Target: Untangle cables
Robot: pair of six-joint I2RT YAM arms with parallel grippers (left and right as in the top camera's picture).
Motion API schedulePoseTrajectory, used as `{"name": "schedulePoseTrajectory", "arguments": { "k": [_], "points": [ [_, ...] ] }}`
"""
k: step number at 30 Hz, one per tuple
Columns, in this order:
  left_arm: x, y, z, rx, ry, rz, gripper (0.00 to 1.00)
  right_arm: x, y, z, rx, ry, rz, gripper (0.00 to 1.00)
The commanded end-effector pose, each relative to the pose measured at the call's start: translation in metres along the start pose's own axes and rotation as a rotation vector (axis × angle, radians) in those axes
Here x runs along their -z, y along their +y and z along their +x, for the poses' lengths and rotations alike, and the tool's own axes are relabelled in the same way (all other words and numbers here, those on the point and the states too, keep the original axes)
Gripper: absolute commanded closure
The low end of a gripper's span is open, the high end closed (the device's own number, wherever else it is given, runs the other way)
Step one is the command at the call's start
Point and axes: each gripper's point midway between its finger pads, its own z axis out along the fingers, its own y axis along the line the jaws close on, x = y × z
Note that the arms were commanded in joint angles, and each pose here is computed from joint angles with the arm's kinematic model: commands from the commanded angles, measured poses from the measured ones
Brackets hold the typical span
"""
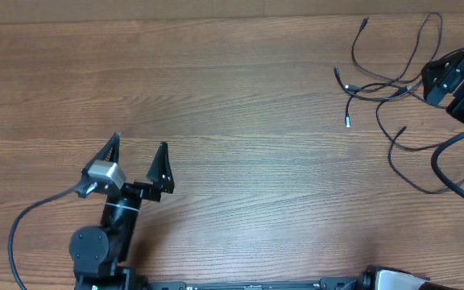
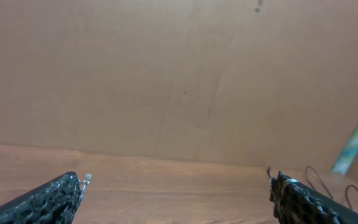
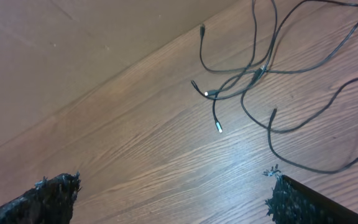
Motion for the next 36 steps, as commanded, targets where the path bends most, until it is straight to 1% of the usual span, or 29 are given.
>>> {"name": "schedulePoseTrajectory", "arguments": {
  "k": [1, 7, 9, 15, 16, 17, 22, 36],
  "points": [
    [0.009, 0.007, 0.012, -0.012, -0.015, -0.012, 0.0, 0.004, 0.004, 0.0, 0.004, -0.01, -0.016, 0.0],
    [0.02, 0.022, 0.049, -0.013, -0.001, -0.039, 0.01, 0.004, 0.004, 0.0, 0.004, -0.01, -0.016, 0.0],
    [0.025, 0.032, 0.067, -0.003, 0.041, -0.08, 0.0, 0.004, 0.004, 0.0, 0.004, -0.01, -0.016, 0.0],
    [0.033, 0.046, 0.08, 0.0, 0.083, -0.16, 0.0, 0.004, 0.004, 0.0, 0.004, -0.01, -0.016, 0.0],
    [0.036, 0.053, 0.094, -0.013, 0.14, -0.192, 0.01, 0.004, 0.004, 0.0, 0.004, -0.01, -0.016, 0.0],
    [0.038, 0.054, 0.105, -0.062, 0.194, -0.191, 0.0, 0.004, 0.004, 0.0, 0.004, -0.01, -0.016, 0.0],
    [0.038, 0.054, 0.105, -0.135, 0.202, -0.184, 0.01, 0.004, 0.004, 0.0, 0.004, -0.01, -0.016, 0.0],
    [0.038, 0.054, 0.105, -0.12, 0.198, -0.187, 0.0, 0.004, 0.004, 0.0, 0.004, -0.01, -0.016, 0.0]
  ]
}}
